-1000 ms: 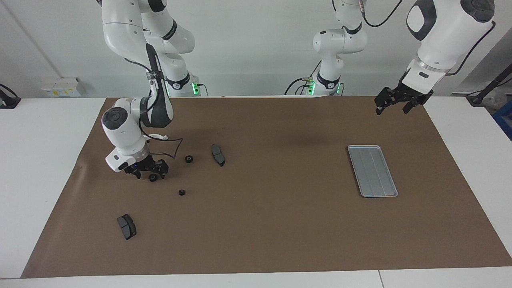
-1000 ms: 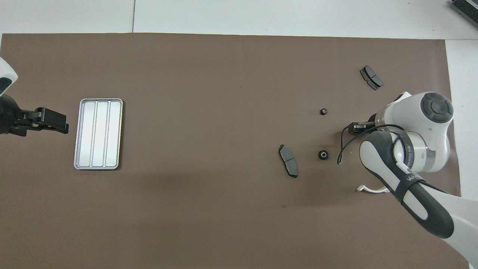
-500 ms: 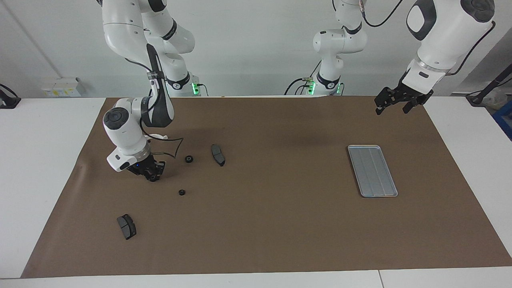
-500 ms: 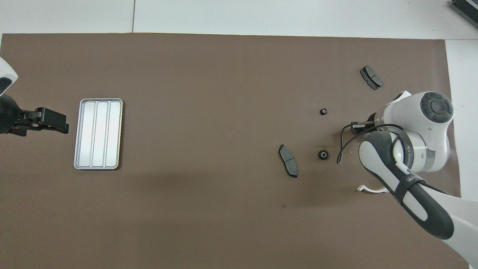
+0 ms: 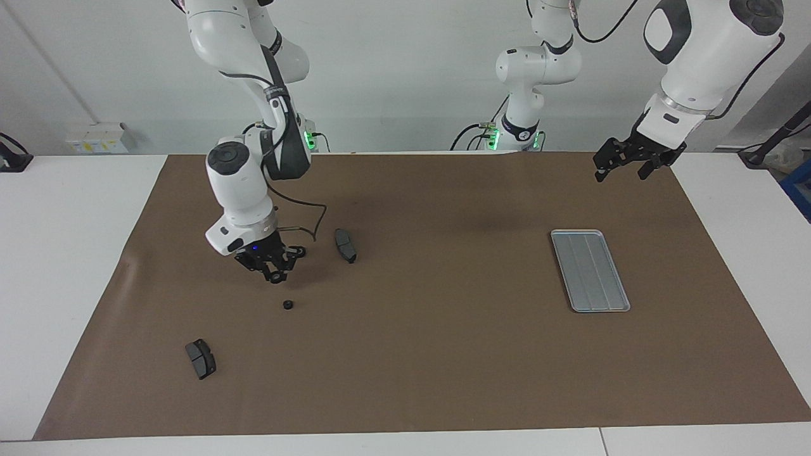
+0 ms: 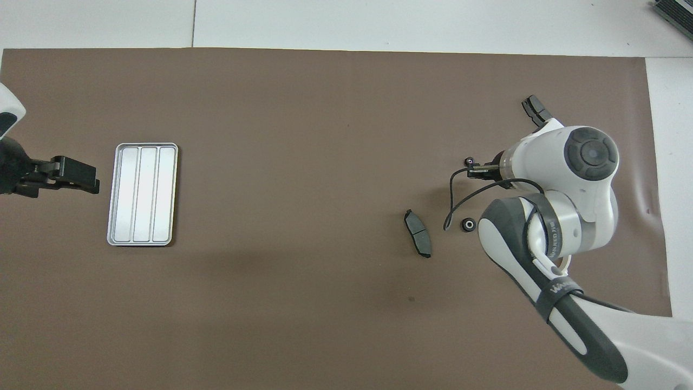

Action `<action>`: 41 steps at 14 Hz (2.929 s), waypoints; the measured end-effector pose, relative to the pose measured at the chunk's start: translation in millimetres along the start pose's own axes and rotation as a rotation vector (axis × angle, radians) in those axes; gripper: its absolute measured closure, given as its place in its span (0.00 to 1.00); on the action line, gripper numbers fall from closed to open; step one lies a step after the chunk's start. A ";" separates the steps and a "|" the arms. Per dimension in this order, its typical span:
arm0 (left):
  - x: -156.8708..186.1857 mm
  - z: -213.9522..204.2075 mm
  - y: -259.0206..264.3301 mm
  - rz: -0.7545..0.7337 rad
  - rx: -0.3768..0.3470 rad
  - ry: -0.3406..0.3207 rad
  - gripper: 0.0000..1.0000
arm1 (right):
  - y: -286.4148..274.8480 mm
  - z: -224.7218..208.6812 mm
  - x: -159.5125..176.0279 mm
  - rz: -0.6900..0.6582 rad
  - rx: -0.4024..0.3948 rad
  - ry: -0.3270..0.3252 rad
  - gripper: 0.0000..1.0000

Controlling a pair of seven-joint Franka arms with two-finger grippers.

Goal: Pick bearing gear from pile to tray

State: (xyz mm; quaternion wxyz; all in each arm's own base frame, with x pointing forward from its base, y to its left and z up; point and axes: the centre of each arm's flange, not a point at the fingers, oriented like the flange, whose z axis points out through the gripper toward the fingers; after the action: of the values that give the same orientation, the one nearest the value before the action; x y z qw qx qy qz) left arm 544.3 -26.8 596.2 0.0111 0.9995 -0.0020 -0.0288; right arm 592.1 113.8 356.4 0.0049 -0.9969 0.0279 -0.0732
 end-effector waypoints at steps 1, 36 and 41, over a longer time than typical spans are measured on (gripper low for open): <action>0.0 0.0 0.0 0.000 0.000 0.000 0.00 | -23.6 -4.2 -3.4 0.024 0.008 0.005 0.65; -0.9 31.7 122.8 -0.133 -0.026 0.112 0.00 | -211.3 16.0 -30.4 0.228 -0.031 -0.044 0.00; -1.7 113.7 245.8 -0.141 -0.064 0.138 0.00 | -122.0 -0.9 -46.2 0.142 -0.066 -0.070 0.00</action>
State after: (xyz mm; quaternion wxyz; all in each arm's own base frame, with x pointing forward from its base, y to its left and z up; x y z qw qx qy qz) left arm 535.2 -275.0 488.3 0.0409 0.9959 0.0701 0.0394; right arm 553.0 238.2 352.2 -0.0216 -0.9940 0.1005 -0.0366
